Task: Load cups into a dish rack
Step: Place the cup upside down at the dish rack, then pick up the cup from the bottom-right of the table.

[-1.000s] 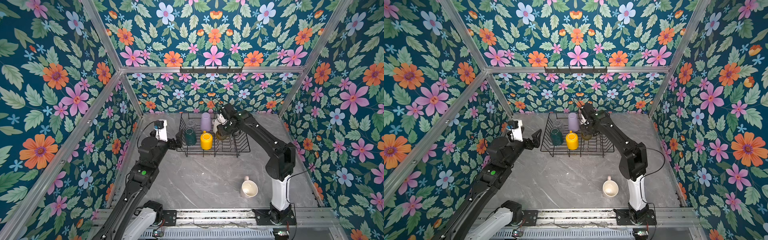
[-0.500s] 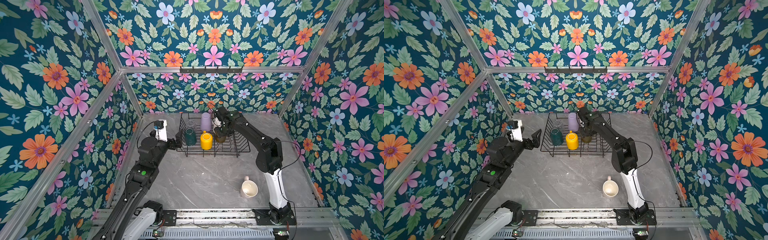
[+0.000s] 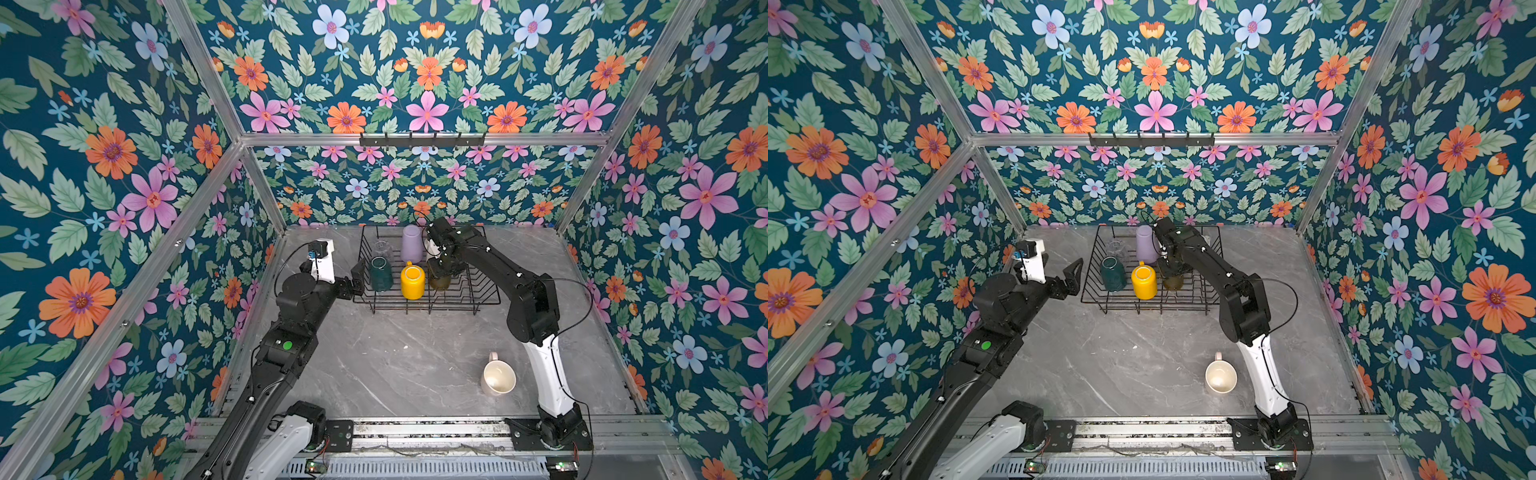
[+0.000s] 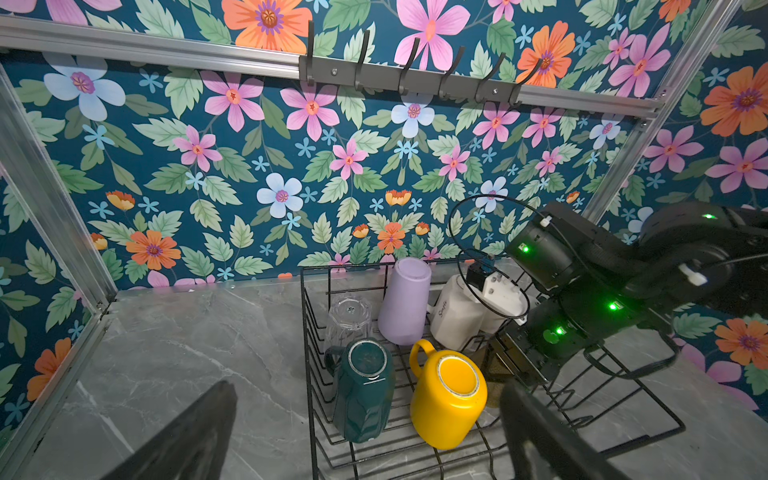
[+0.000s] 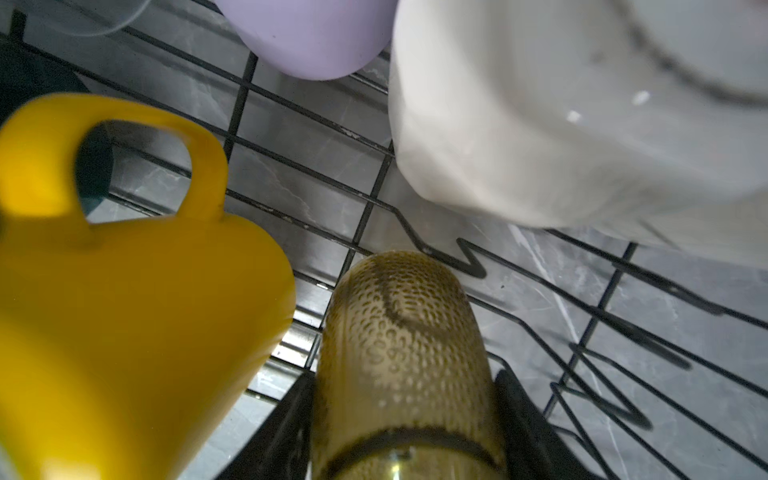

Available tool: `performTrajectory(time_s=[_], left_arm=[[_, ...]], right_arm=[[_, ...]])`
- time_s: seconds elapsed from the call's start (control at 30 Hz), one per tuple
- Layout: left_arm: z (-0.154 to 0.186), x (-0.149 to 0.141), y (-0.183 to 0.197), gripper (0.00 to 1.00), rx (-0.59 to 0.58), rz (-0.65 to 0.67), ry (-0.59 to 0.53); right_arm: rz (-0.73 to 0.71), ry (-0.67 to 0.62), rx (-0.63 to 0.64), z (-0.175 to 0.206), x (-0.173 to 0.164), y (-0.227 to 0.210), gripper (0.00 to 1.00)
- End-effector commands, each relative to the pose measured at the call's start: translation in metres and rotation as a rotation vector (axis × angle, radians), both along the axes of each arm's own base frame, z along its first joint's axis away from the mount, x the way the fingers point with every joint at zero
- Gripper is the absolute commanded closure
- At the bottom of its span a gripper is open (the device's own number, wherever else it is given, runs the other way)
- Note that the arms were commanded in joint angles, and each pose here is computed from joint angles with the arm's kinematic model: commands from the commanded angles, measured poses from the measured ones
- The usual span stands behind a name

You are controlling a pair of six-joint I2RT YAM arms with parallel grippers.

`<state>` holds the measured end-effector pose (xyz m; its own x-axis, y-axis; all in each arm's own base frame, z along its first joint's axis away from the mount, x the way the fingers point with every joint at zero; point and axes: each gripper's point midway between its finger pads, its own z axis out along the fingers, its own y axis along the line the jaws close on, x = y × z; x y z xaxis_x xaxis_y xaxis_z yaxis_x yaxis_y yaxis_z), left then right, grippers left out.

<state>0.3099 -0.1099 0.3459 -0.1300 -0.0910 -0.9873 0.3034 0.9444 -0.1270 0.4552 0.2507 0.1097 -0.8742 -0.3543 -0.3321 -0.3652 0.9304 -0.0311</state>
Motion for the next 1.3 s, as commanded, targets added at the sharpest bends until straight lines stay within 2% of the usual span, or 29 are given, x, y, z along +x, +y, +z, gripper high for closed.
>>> performTrajectory(time_s=[0.0, 0.07, 0.3, 0.57, 0.73, 0.93, 1.1, 1.27], left_arm=[[0.004, 0.0, 0.0, 0.0, -0.004, -0.005, -0.011], [0.004, 0.0, 0.0, 0.0, -0.005, -0.005, -0.013], [0.004, 0.0, 0.001, 0.0, -0.004, -0.001, -0.011], [0.003, 0.001, 0.002, 0.0, -0.003, 0.005, -0.006], [-0.001, 0.003, -0.002, 0.0, -0.005, -0.01, 0.006], [-0.007, 0.007, -0.008, 0.0, 0.002, -0.035, 0.032], [-0.011, 0.012, -0.015, 0.0, 0.011, -0.063, 0.061], [-0.024, 0.017, -0.028, 0.01, 0.009, -0.122, 0.149]], right_arm=[[-0.01, -0.017, 0.012, 0.007, 0.0, -0.001, 0.26], [-0.011, -0.026, 0.02, 0.01, 0.0, -0.001, 0.21], [-0.019, -0.031, 0.041, 0.019, -0.004, 0.0, 0.17], [-0.071, -0.143, 0.159, 0.073, -0.031, -0.013, 0.16], [-0.165, -0.231, 0.284, 0.095, -0.072, -0.04, 0.13], [-0.3, -0.294, 0.349, 0.096, -0.114, -0.085, 0.08], [-0.415, -0.343, 0.433, 0.096, -0.134, -0.123, 0.03], [-0.5, -0.364, 0.502, 0.09, -0.145, -0.148, 0.03]])
